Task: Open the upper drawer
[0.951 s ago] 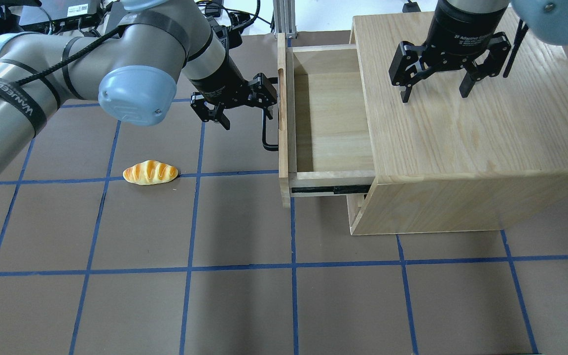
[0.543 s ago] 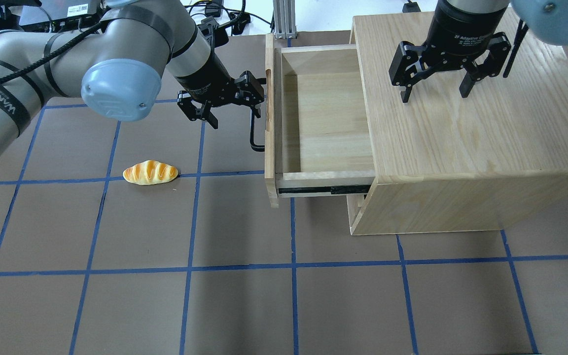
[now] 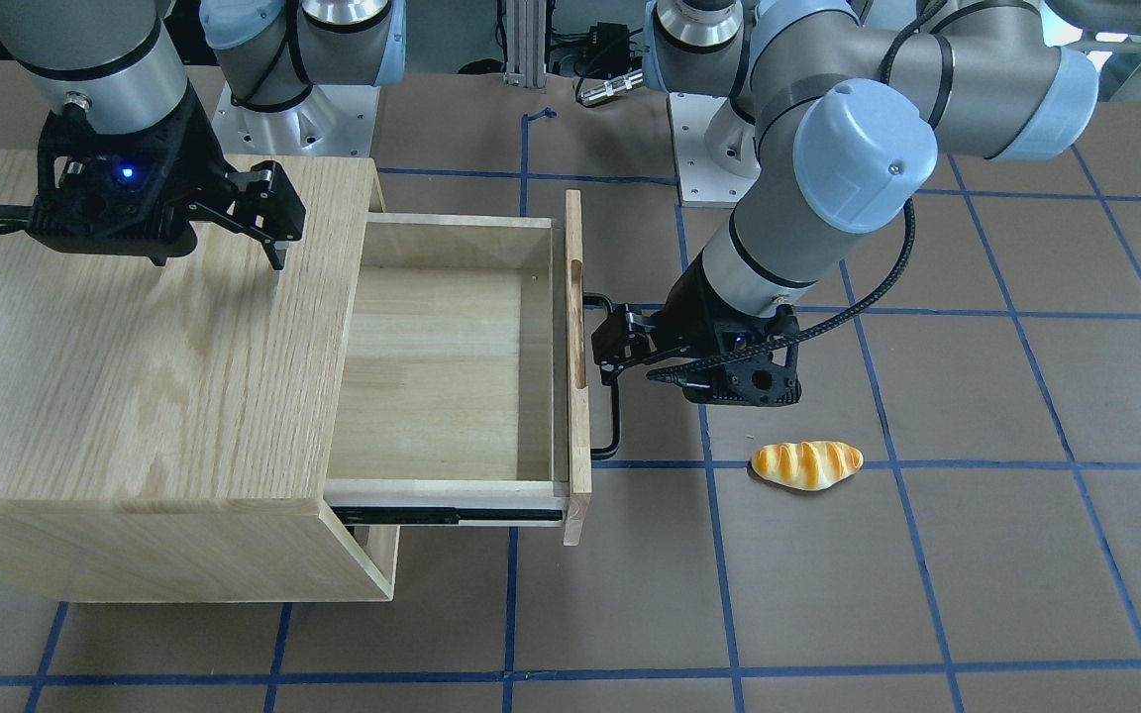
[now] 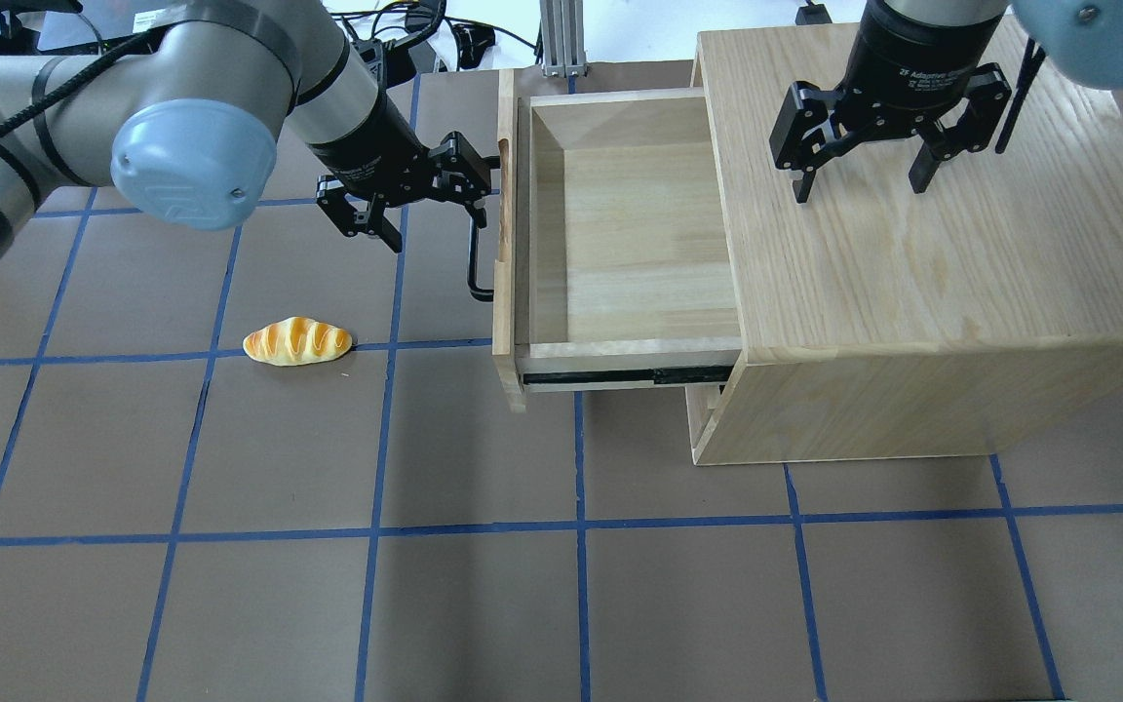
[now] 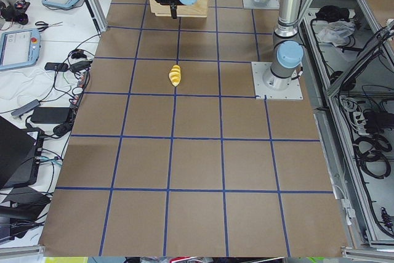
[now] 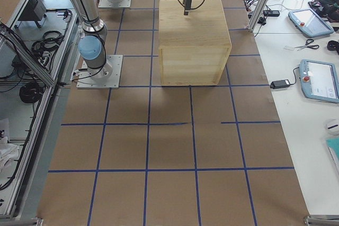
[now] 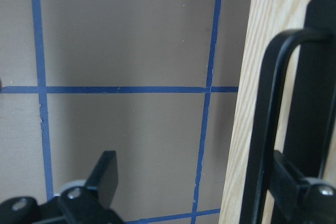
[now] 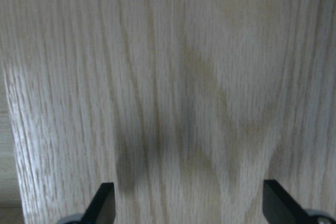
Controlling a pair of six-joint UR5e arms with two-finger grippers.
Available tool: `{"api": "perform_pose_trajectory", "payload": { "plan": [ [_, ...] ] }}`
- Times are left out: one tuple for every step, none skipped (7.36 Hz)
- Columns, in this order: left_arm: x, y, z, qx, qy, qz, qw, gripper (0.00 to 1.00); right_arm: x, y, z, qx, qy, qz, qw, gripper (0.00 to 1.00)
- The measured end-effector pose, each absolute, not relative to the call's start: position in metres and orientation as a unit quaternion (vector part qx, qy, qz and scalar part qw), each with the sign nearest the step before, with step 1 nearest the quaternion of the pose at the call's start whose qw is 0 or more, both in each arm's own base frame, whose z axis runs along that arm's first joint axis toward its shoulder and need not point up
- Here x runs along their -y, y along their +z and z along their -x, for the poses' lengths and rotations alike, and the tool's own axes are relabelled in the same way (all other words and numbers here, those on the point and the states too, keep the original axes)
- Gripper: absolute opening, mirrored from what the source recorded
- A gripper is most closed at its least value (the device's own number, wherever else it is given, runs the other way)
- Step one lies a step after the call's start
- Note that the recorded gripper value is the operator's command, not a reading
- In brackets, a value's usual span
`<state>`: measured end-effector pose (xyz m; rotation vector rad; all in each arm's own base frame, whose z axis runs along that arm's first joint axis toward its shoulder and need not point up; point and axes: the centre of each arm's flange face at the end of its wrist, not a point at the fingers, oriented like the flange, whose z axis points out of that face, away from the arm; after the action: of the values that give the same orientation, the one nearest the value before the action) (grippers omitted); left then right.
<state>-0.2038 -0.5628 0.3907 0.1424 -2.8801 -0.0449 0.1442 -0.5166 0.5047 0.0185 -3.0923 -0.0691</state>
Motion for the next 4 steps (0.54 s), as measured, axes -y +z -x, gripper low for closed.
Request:
{"api": "perform_pose_trajectory", "payload": {
  "plan": [
    [0.563, 0.390, 0.201, 0.990, -0.018, -0.051, 0.128, 1.00, 0.517, 0.505, -0.144, 0.999, -0.022, -0.006, 0.024, 1.00],
    [0.563, 0.390, 0.199, 0.990, -0.019, -0.053, 0.127, 1.00, 0.516, 0.505, -0.145, 0.999, -0.022, -0.006, 0.024, 1.00],
    [0.564, 0.391, 0.194, 0.990, -0.019, -0.055, 0.126, 1.00, 0.516, 0.505, -0.145, 0.999, -0.022, -0.006, 0.024, 1.00],
    [0.565, 0.392, 0.188, 0.990, -0.019, -0.058, 0.124, 1.00, 0.517, 0.505, -0.145, 0.999, -0.022, -0.007, 0.024, 1.00]
  ]
}}
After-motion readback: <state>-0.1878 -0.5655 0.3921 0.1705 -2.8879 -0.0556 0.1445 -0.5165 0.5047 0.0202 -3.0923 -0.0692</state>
